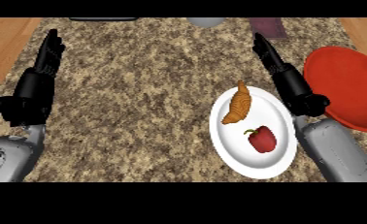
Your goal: Pick the bell pepper from the plate and place it in the bowl
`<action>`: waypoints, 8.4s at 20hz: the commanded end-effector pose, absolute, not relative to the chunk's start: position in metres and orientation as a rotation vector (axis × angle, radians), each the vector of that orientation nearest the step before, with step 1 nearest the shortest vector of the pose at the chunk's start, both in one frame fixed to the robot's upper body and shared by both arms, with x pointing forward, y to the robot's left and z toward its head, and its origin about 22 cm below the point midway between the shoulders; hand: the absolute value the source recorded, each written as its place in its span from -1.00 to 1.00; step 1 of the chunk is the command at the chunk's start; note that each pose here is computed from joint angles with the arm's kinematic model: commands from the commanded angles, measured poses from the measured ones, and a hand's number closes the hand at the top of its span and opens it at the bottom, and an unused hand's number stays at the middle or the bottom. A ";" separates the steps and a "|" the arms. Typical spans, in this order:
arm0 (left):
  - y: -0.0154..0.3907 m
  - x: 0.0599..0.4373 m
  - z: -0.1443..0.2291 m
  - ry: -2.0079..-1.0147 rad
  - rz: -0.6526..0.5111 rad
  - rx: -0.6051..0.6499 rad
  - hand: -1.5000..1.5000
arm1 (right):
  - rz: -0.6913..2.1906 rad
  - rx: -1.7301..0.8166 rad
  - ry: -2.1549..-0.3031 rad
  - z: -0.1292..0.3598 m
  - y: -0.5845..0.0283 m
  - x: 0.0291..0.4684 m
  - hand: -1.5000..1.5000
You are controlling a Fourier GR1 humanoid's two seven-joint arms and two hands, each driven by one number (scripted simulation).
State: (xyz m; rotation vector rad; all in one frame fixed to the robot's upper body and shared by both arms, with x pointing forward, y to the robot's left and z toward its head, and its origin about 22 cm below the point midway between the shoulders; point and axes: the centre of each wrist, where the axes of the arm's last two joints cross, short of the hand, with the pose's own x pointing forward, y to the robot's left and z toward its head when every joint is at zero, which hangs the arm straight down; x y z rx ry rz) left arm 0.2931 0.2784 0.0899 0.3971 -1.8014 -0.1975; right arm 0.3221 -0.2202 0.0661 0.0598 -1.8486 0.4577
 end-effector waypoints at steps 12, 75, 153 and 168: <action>0.240 0.261 0.024 -1.577 -0.071 0.117 0.00 | 0.536 0.063 -2.071 -0.022 -0.240 0.208 -1.00; 0.243 0.284 0.017 -1.593 -0.092 0.063 0.00 | 0.819 -0.035 -1.593 0.008 -0.282 0.213 -1.00; 0.210 0.286 0.029 -1.601 -0.106 0.062 0.00 | 0.423 -1.146 -1.522 0.232 -0.289 0.304 1.00; 0.234 0.257 0.026 -1.590 -0.125 0.074 0.00 | 0.466 -1.306 -1.354 0.147 -0.402 0.347 1.00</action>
